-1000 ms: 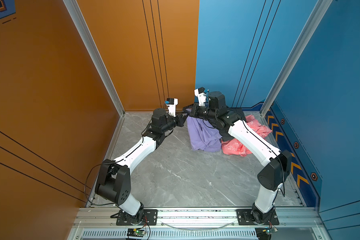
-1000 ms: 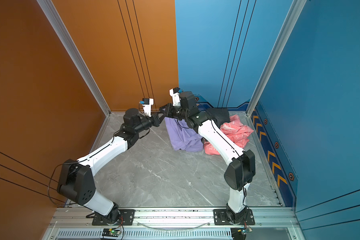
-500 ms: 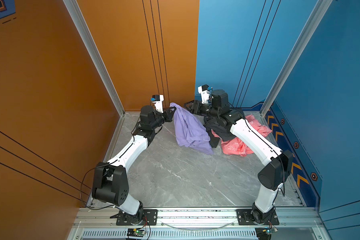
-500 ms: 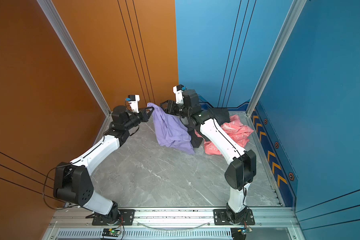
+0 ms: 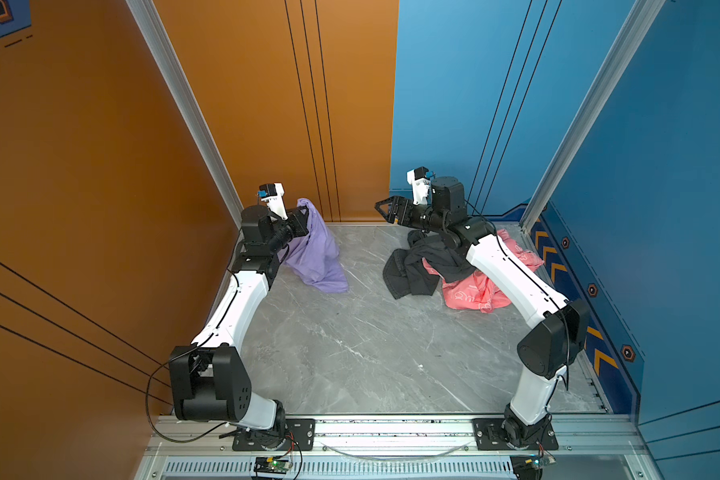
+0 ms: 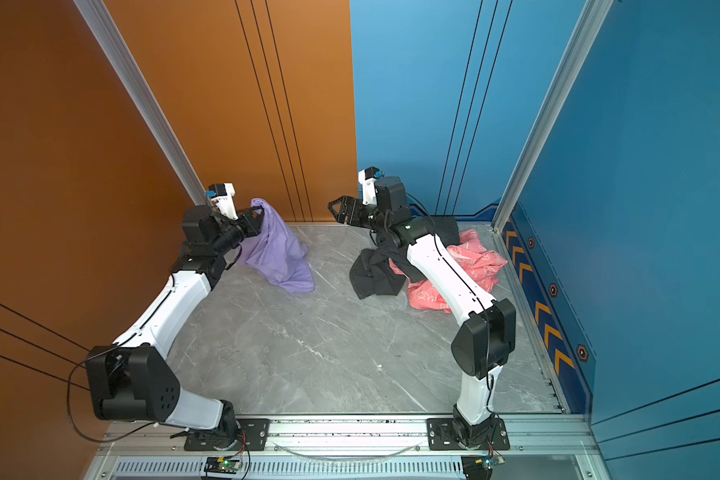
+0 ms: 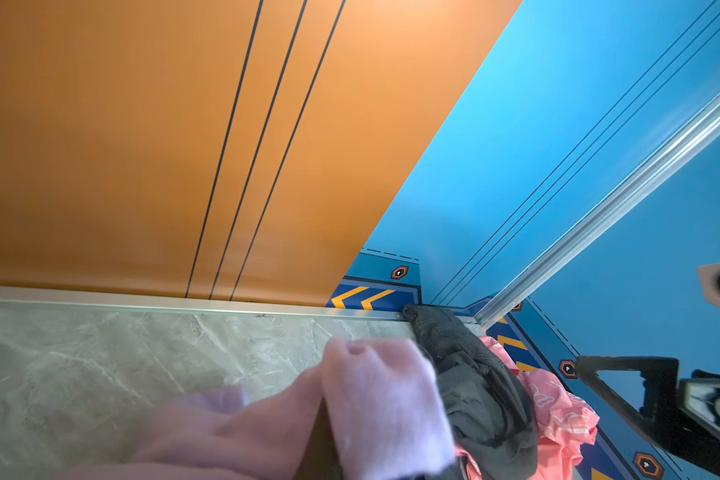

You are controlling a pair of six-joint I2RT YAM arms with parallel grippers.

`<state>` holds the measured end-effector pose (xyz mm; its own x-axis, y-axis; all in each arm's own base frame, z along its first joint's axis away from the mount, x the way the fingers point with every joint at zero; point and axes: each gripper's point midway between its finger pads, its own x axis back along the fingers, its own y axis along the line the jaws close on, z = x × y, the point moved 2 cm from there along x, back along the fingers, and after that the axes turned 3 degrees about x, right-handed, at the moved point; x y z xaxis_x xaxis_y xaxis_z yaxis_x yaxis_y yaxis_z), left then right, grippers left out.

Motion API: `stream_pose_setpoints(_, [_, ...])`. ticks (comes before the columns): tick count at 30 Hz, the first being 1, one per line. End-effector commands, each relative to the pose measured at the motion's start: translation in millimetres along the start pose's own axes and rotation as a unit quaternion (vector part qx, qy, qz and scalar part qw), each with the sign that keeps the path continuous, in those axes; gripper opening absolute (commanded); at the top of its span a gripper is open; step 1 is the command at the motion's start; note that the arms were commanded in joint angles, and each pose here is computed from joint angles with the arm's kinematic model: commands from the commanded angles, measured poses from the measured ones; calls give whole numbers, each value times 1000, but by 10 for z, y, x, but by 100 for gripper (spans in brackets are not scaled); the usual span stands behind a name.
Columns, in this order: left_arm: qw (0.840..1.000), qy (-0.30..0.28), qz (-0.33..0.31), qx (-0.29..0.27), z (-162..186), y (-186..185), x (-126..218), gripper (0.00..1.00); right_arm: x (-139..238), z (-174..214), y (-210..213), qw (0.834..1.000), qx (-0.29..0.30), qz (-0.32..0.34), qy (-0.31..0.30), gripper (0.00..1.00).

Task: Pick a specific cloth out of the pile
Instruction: 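Carry the lavender cloth with the left gripper to the empty floor area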

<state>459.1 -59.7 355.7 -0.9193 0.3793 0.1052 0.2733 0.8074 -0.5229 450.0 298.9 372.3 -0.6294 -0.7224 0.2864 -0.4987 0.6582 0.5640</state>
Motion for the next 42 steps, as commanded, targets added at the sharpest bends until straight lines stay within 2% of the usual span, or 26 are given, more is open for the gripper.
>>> stream_pose_setpoints(1, [999,-34,0,-26,-294,-71,-35,0,108,-72,1,1000,17,13,-6,89])
stream_pose_setpoints(6, [998,-50,-13,-28,-538,98,-333,0,32,-52,-47,1000,13,15,-1,92])
stream_pose_setpoints(12, [994,-97,-3,-43,-1145,133,-606,0,25,-92,-104,1000,12,20,-1,94])
stream_pose_setpoints(17, [989,-130,-10,-70,-1584,114,-580,0,104,-126,-152,1000,13,26,-6,94])
stream_pose_setpoints(21, [988,-135,-24,-67,-1626,191,-490,0,165,-119,-189,999,13,31,-7,95])
stream_pose_setpoints(25, [994,-91,-46,-44,-1212,361,-437,0,193,-85,-225,999,13,35,-3,95])
stream_pose_setpoints(27, [996,-60,-61,-31,-881,486,-396,0,187,-61,-236,999,13,35,0,95])
stream_pose_setpoints(30, [995,-2,-100,-5,-202,801,-310,0,164,-28,-245,999,11,33,5,95])
stream_pose_setpoints(35, [981,94,-161,46,872,1262,-50,0,118,17,-252,1000,6,26,14,95])
stream_pose_setpoints(42, [951,189,-228,92,1788,1627,324,0,82,91,-270,999,0,23,28,95])
